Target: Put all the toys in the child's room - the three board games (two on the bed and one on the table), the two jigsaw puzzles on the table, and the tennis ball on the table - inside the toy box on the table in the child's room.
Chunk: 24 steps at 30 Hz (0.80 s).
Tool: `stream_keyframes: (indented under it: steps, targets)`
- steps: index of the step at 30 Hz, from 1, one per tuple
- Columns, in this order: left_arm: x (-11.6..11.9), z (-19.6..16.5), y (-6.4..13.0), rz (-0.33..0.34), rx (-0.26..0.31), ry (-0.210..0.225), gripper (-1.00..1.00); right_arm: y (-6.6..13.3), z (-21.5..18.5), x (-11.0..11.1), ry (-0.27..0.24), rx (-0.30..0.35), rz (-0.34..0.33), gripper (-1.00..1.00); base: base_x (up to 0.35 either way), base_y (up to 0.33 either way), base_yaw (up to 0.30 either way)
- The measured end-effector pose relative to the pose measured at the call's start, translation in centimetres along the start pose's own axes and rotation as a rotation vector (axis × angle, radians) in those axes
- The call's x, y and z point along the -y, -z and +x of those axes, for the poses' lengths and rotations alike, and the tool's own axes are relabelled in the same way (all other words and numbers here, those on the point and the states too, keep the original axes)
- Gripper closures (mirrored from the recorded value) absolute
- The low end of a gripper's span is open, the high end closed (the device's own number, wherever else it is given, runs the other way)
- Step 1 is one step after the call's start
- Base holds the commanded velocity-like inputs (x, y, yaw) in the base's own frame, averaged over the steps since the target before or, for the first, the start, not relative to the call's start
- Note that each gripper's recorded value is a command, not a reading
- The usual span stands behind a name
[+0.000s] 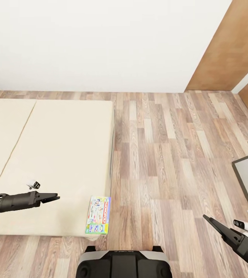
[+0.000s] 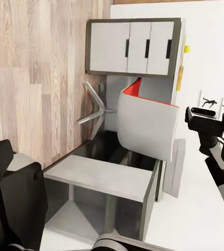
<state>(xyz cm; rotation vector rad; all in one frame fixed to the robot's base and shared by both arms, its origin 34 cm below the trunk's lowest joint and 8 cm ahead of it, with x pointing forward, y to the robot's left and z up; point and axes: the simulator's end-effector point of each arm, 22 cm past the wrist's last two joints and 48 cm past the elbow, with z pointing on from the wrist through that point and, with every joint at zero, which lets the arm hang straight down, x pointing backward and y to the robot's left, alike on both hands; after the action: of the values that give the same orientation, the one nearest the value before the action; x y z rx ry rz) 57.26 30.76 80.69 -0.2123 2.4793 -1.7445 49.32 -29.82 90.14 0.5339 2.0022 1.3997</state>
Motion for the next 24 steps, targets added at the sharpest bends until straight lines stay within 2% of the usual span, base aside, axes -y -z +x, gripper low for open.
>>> stream_keyframes:
  steps: [16,24]
  targets:
    - [1.2,-0.5,0.3,0.005,0.008,-0.024,-1.00,0.0,-0.4,-0.9,0.018,0.008,-0.014,-1.00,0.000,0.000,0.000]
    - [1.7,-0.7,0.4,0.008,0.011,-0.036,-1.00,0.0,-0.6,-1.2,0.045,0.016,-0.019,-1.00,0.000,0.000,0.000]
